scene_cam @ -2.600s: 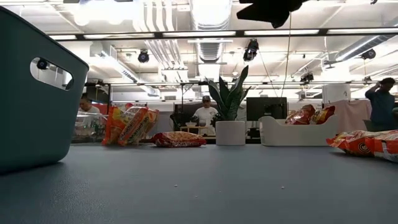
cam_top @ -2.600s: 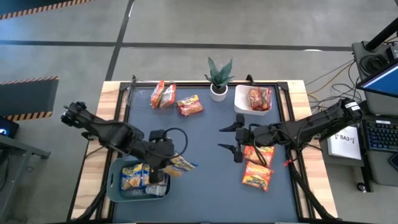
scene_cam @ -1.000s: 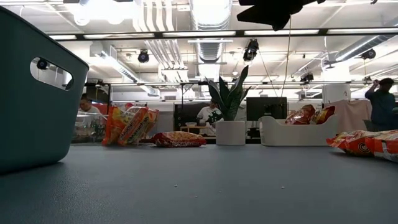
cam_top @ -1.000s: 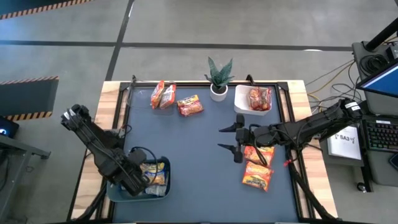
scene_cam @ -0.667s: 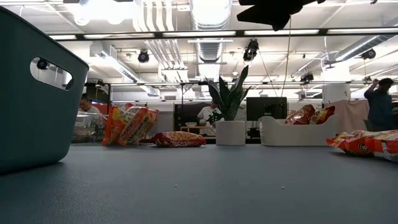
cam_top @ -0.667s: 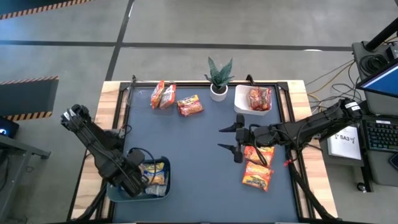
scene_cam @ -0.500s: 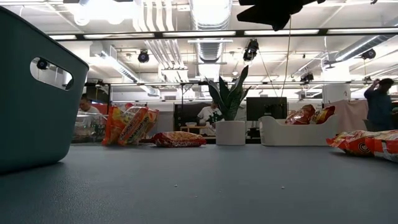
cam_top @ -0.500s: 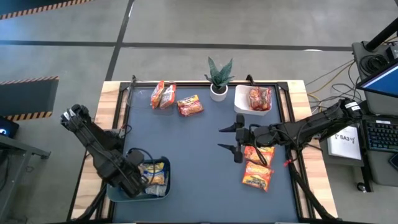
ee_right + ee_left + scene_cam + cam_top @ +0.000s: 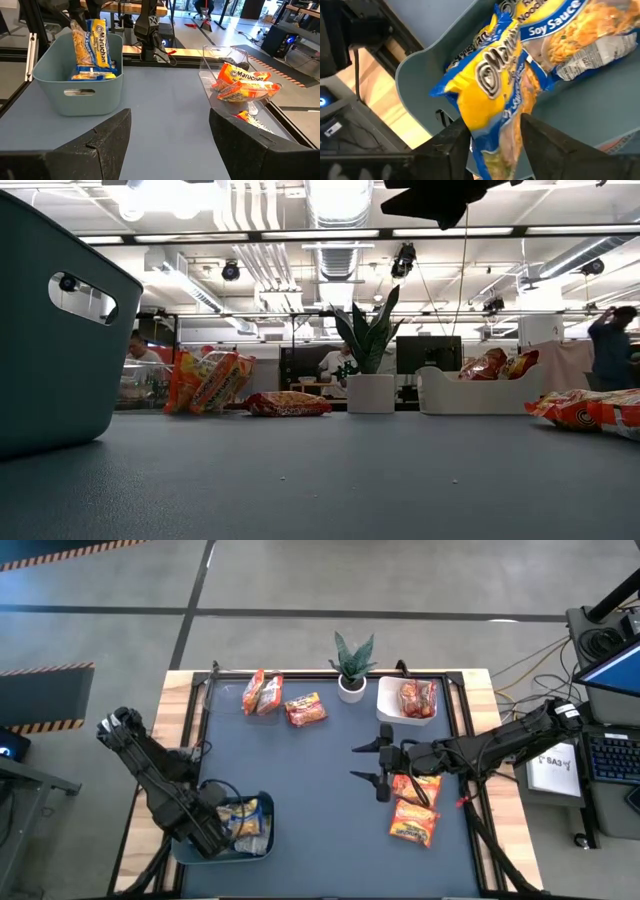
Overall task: Sort Maruchan noodles
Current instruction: Put the blue noodle pack into the blue bin
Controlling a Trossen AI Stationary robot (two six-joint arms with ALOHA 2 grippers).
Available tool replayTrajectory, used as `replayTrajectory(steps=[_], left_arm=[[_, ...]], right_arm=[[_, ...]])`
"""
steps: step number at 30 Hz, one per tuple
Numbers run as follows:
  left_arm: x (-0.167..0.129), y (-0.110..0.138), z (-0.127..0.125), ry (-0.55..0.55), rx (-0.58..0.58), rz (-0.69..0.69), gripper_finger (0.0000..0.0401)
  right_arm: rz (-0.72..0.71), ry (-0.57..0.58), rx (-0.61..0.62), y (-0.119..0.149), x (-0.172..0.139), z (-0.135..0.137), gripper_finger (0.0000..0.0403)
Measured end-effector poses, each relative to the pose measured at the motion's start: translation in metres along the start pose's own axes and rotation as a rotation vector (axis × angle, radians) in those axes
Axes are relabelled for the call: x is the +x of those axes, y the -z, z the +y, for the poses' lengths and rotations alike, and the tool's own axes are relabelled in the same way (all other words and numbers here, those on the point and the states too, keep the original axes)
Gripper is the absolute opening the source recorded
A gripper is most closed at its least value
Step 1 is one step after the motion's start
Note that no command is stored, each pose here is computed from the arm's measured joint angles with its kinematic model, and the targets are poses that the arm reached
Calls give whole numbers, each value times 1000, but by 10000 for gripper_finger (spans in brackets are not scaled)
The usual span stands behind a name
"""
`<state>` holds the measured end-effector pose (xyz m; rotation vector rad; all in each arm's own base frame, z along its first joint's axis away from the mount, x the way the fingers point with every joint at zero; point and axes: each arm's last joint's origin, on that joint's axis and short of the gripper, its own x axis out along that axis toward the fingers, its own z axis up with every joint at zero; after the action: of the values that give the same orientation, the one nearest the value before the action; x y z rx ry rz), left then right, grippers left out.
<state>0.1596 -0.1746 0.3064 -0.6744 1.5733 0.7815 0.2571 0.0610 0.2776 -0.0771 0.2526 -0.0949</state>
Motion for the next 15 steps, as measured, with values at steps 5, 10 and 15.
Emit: replayTrajectory(steps=[5, 10, 15], left_arm=[[-2, 0, 0, 8, 27, 2, 173], [-3, 2, 1, 5, 33, 66, 175], [-3, 3, 1, 0, 42, 105, 175]], right_arm=[[0, 0, 0, 0, 0, 0, 256], [0, 0, 0, 0, 0, 0, 256], [0, 0, 1, 0, 0, 0, 256]])
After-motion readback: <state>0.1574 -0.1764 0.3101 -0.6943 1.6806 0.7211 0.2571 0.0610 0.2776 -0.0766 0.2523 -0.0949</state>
